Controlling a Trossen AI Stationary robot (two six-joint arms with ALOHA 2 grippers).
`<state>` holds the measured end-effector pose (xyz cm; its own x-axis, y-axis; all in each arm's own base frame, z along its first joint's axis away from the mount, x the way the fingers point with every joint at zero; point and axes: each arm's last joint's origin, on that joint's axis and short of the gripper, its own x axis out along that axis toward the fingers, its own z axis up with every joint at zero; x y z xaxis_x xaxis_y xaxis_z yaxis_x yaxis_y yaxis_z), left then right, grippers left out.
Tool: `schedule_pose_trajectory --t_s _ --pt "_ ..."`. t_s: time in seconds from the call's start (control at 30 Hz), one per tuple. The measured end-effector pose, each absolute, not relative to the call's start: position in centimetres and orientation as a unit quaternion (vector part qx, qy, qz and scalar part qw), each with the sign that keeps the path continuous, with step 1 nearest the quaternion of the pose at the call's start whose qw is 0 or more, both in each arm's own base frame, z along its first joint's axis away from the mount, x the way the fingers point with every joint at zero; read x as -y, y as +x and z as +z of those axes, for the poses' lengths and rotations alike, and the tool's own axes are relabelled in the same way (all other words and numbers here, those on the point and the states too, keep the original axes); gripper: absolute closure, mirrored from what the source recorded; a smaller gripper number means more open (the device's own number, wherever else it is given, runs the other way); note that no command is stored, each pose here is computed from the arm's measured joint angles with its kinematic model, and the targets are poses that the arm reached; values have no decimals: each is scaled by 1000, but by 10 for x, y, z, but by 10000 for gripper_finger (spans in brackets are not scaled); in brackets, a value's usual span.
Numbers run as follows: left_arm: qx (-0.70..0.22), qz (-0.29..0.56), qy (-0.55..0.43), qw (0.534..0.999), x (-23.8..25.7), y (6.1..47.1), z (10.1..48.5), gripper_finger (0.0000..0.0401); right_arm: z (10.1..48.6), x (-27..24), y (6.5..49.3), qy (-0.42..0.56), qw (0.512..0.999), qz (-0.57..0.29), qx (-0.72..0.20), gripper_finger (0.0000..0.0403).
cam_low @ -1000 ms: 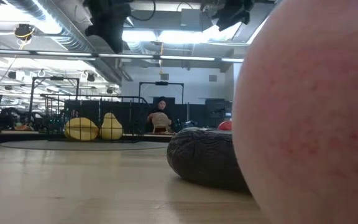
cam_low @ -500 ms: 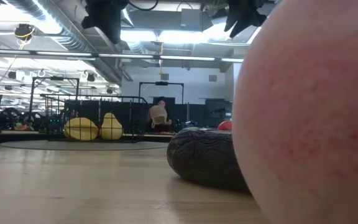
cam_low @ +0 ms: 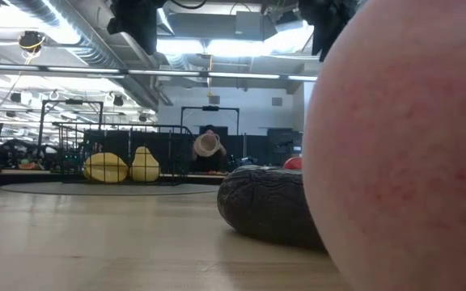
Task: Build produce basket
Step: Put the red apple into the black wire basket
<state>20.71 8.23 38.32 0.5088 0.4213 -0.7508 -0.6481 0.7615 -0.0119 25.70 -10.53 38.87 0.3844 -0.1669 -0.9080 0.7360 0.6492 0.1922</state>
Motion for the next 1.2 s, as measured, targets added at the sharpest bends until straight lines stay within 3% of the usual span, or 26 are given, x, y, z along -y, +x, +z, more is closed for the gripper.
schedule_pose_trajectory --t_s 0.37,0.6,0.77,1.07,1.2 --pt "-385 313 -147 856 -83 207 383 326 375 125 264 282 763 -296 -501 292" --pt "-385 313 -147 856 -83 207 383 326 368 120 273 312 776 -163 -523 303" --pt "-385 313 -147 856 -83 207 383 326 368 118 278 306 786 -153 -515 308" --pt "-385 313 -147 856 -83 207 383 326 369 104 283 240 809 -76 -531 248" --pt "-386 313 -147 855 -82 207 383 326 368 104 284 232 802 -143 -531 217"
